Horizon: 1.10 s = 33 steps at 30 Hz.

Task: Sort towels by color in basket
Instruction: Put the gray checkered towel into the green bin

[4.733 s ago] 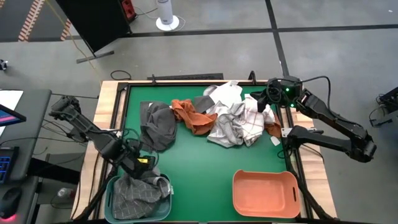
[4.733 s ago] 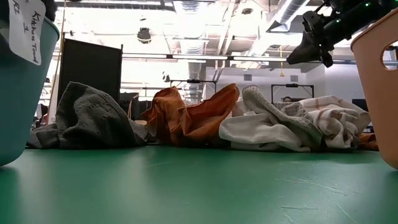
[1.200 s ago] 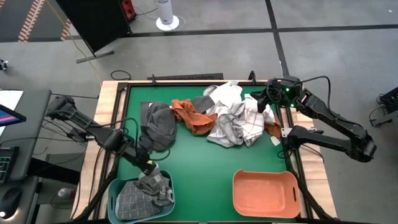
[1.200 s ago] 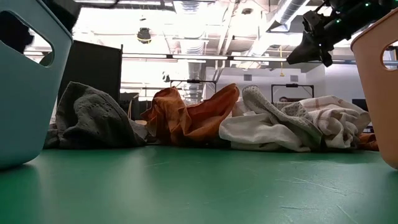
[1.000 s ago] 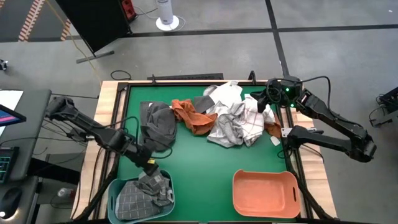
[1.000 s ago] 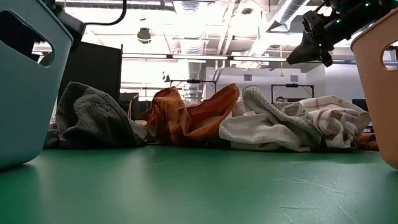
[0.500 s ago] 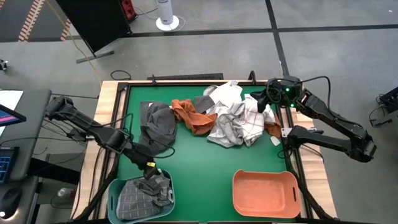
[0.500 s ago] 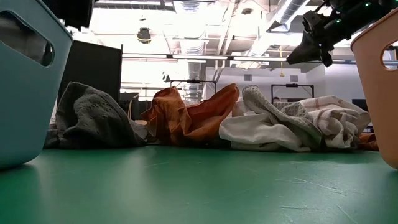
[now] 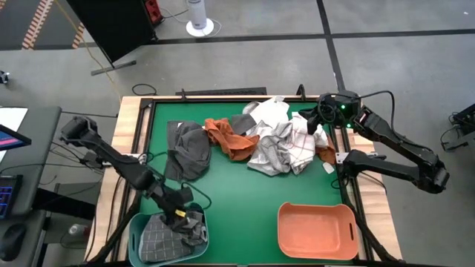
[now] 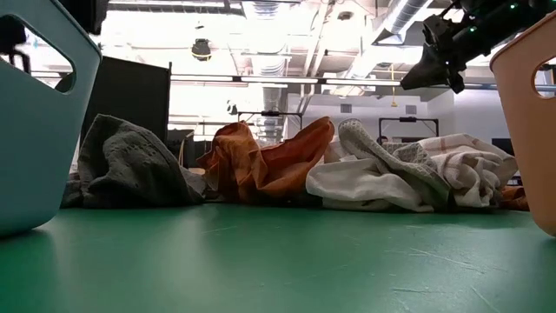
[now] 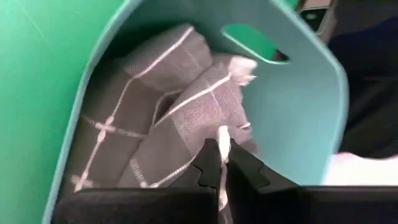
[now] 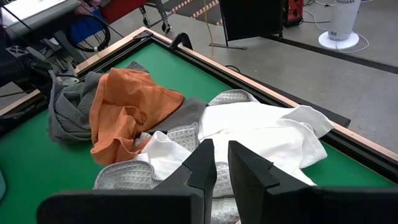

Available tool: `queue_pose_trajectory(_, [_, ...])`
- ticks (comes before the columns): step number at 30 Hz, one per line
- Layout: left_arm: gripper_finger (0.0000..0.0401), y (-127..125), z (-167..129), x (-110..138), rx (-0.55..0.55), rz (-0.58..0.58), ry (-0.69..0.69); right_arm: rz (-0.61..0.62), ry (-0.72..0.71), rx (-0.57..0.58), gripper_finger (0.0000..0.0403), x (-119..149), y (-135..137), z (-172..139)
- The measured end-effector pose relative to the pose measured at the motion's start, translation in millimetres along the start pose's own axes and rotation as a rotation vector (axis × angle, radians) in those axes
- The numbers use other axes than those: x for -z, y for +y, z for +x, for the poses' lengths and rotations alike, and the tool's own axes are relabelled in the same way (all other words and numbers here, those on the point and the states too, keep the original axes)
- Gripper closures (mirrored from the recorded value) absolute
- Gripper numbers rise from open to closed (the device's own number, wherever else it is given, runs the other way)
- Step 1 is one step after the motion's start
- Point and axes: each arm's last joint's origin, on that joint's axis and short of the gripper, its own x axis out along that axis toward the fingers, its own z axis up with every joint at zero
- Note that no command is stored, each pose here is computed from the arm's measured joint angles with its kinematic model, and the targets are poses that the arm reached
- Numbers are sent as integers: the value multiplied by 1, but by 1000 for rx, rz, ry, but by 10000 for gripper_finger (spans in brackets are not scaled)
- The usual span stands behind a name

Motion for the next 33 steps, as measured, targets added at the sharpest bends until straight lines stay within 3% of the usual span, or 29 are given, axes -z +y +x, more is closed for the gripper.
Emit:
queue_pose_trajectory(7, [395,5,39,8,-111,-104,58,1,0,0,327,0,0,0])
queue_pose_trajectory(14, [379,4,56,13,-204,-215,97,0,-5,2,327,0,0,0])
queue_pose_trajectory(23, [276,1,57,17,-194,-356,165,-4,-25,-2,327,-2,0,0])
queue_pose_trajectory(27, [230,-7,49,16,-117,-334,185,-3,-26,-2,327,-3,0,0])
queue_pose_trajectory(33, [218,-18,13,14,-14,-359,112,-3,-26,-2,327,-3,0,0])
